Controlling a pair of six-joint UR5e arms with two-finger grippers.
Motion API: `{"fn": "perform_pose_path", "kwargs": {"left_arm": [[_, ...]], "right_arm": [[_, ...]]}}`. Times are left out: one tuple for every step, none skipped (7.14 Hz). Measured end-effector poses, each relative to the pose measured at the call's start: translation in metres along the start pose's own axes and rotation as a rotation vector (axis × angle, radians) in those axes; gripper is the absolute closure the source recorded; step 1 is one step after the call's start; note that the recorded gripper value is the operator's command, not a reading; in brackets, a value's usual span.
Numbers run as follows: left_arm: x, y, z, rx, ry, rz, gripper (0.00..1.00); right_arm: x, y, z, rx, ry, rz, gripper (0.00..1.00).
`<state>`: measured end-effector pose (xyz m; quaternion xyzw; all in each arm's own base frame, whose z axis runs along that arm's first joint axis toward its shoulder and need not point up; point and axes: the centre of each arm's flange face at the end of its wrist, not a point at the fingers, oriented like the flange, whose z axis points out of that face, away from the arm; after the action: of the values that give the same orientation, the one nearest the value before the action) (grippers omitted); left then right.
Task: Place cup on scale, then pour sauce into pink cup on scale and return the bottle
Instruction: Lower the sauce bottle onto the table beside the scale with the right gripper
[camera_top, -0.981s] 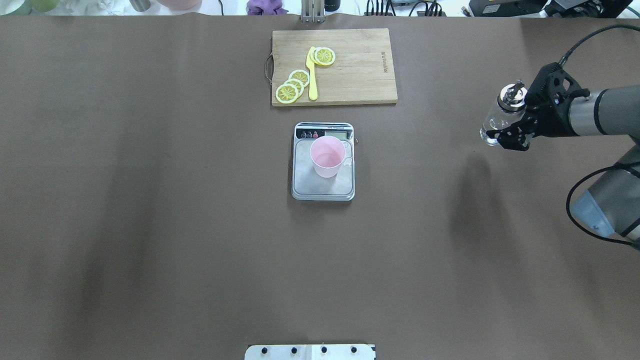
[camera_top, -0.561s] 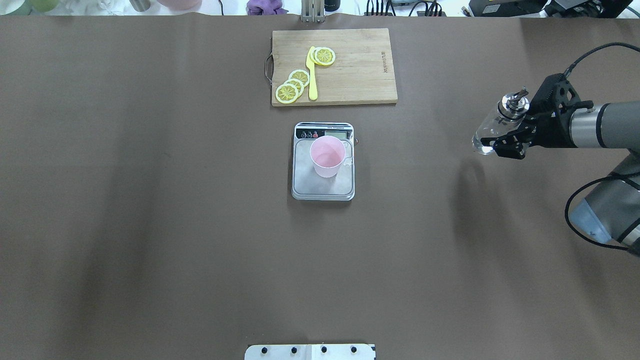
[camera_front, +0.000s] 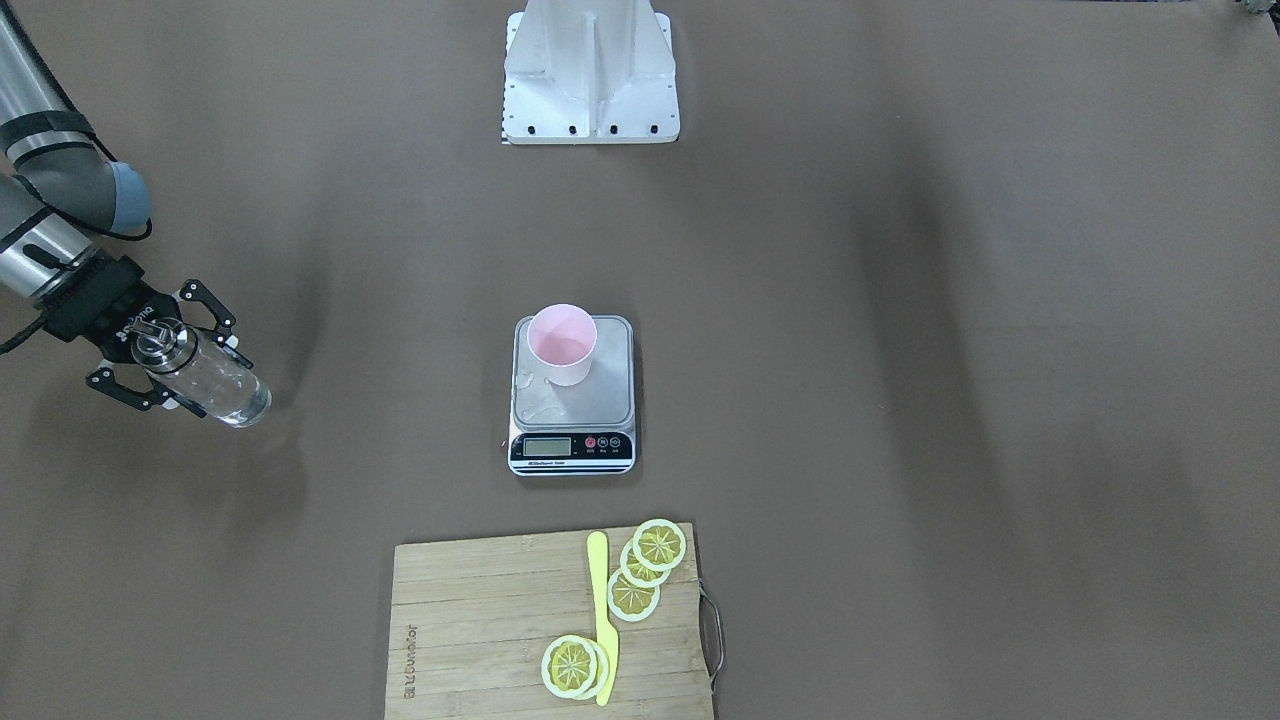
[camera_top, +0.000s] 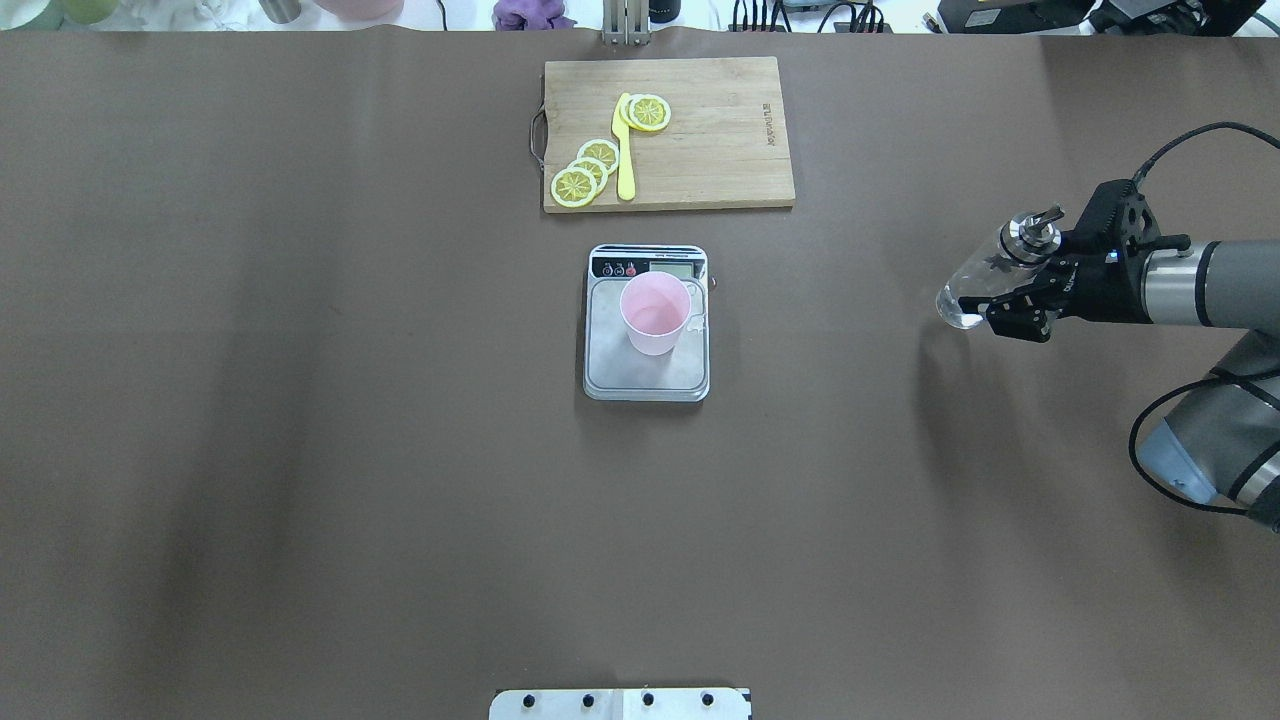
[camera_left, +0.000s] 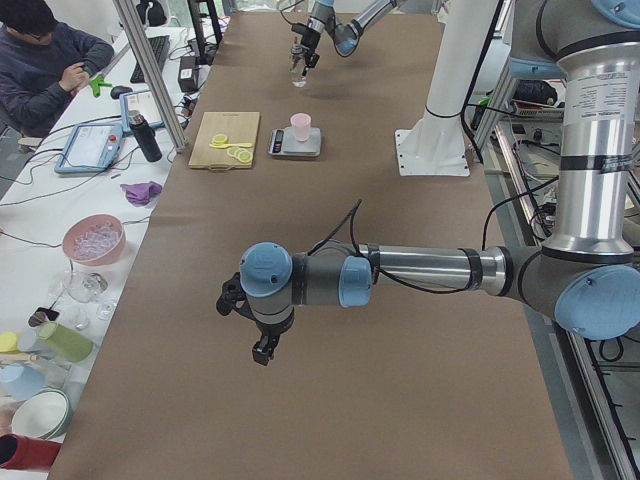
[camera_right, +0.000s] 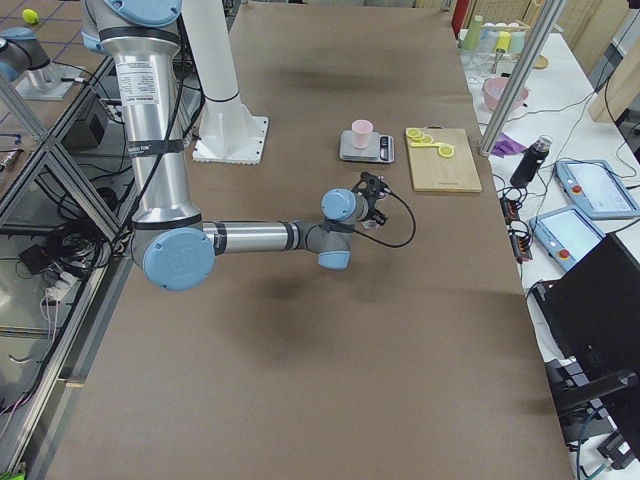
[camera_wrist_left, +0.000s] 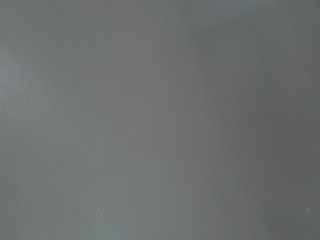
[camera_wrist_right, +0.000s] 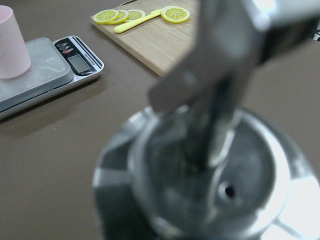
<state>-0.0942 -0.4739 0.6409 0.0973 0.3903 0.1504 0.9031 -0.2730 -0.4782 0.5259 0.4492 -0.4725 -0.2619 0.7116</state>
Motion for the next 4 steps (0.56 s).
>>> {"fn": "perform_pose_path", "kwargs": {"left_arm": [[0.0,0.0,0.0,-0.001,0.0,-0.001,0.01],[0.0,0.0,0.0,-0.001,0.0,-0.001,0.01],[0.0,0.0,0.0,-0.001,0.001,-0.001,0.01],[0.0,0.0,0.0,-0.001,0.0,-0.001,0.01]], "right_arm": [[-0.002,0.002,0.003,0.0,0.003,0.001,1.0],[-0.004,0.005,0.006,-0.001,0.009,0.002,1.0],[-0.007,0.008,0.01,-0.002,0.014,0.002,1.0],[-0.01,0.011,0.015,-0.005,0.021,0.002,1.0]]}}
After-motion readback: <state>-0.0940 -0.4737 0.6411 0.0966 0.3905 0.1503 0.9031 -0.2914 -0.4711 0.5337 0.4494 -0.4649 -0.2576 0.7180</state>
